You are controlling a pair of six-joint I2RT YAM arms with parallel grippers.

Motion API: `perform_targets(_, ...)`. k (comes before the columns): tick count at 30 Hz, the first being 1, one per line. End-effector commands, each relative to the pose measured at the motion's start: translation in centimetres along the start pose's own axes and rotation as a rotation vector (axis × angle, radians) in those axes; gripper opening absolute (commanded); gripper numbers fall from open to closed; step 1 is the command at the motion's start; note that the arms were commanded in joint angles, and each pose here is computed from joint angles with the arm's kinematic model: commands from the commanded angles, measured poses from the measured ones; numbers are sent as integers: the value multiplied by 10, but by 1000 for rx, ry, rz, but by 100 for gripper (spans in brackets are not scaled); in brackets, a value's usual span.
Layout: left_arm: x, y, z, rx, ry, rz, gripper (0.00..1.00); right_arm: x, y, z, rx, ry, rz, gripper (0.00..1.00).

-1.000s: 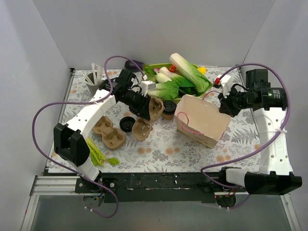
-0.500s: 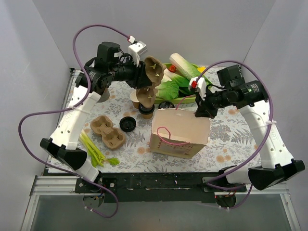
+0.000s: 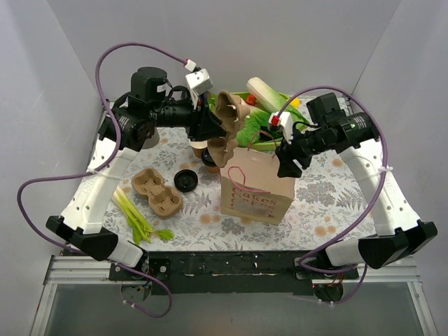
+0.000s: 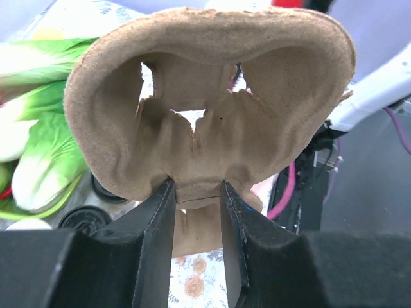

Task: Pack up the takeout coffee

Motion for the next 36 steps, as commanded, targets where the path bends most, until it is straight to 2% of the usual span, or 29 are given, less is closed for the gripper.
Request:
perform_targets(1,1,8,-32,-138,-162,-55,0,17,17,-7,11,-85,-22,69)
perform_targets(2,-1,10,-33,-153,-175,-58,0,20,19,-8,9,-97,-26,71)
perform_targets(3,-7,10,-31,-161,-191,-53,0,26,25,-9,13,-122,-37,77)
perform_targets(13,-47,20,-50,-282,-357,-70,0,88,62,-11,32,-379,-177,80)
perform_targets(20,-72,2,-48,-290,-405,-23,0,140,66,-24,-26,-628,-271,85)
perform_targets(25,-89,-19,-45,-317,-422,39,0,162,53,-35,-38,-847,-269,93)
perform_targets(36,-99,-58,-27,-388,-352,250,0,160,48,-36,-99,-857,-321,94)
Point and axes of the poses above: each gripper's point midway between its finger pads, its own x axis back along the fingers, its own z axis along the line the jaws close on, y = z × x, the point moved 4 cm from there along x, back along the fingers, and after that the axes turned 9 degrees about x, right-handed, at the moved point
